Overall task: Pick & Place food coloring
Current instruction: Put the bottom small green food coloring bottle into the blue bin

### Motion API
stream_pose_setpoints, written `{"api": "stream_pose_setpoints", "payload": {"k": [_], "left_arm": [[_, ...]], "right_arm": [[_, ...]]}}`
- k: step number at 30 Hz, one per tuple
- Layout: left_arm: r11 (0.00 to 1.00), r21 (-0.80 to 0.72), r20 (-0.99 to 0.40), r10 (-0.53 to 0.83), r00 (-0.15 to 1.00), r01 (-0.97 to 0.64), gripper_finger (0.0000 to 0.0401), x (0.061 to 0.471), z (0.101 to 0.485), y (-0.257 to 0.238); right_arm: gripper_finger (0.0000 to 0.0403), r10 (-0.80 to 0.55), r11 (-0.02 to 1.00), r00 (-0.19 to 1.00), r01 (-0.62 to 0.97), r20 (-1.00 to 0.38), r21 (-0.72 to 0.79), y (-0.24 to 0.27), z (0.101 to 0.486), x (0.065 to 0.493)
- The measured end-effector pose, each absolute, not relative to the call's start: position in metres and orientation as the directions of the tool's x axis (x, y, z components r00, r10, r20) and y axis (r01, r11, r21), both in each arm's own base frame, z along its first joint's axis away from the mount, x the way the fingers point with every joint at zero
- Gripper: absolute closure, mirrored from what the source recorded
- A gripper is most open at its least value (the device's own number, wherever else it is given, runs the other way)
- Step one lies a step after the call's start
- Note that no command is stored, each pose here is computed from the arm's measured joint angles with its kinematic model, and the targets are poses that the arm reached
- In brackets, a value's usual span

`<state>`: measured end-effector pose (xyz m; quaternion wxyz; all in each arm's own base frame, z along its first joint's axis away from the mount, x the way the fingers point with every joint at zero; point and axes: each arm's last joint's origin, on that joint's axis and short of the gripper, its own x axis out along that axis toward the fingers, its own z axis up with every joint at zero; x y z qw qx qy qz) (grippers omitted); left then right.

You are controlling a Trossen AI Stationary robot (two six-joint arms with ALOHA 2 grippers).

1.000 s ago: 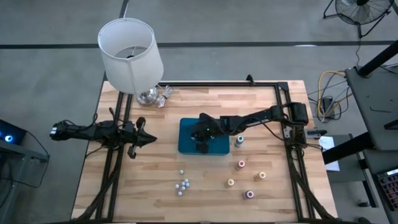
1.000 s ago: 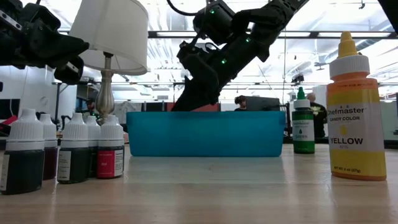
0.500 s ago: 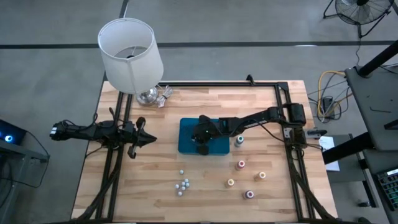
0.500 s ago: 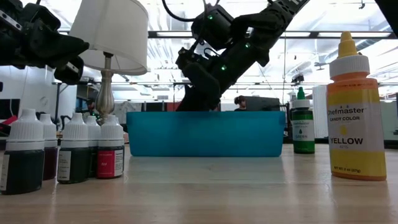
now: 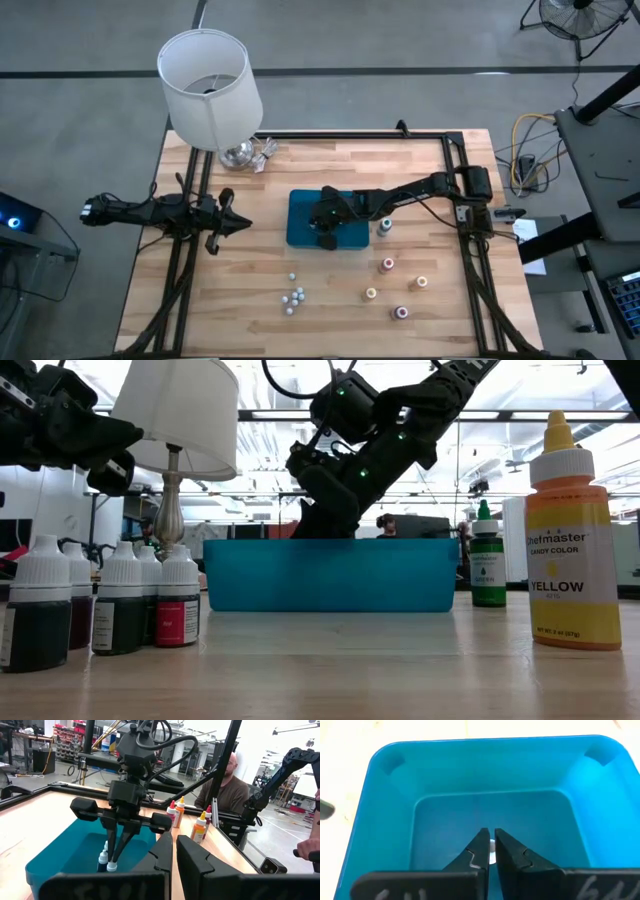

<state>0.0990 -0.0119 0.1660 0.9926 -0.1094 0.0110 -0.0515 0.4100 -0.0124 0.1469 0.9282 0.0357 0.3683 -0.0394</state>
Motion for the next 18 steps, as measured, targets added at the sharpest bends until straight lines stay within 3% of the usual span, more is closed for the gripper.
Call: {"api": "stream_pose_setpoints", "payload": {"k": [12, 18], "left_arm": [[0.971, -0.218, -0.011, -0.105, 0.994, 0.100, 0.0401, 0.0990, 0.1660, -0.0120], [0.971, -0.218, -0.011, -0.105, 0.994, 0.100, 0.0401, 0.0991, 0.1659, -0.0120]], "right_arm": [[0.0377, -0.046, 0.995, 0.728, 0.095, -0.684, 0.034, -0.0124, 0.1469, 0.4101], [0.0346, -0.046, 0.995, 0.728, 0.095, -0.684, 0.035, -0.0124, 0.1467, 0.4099]]}}
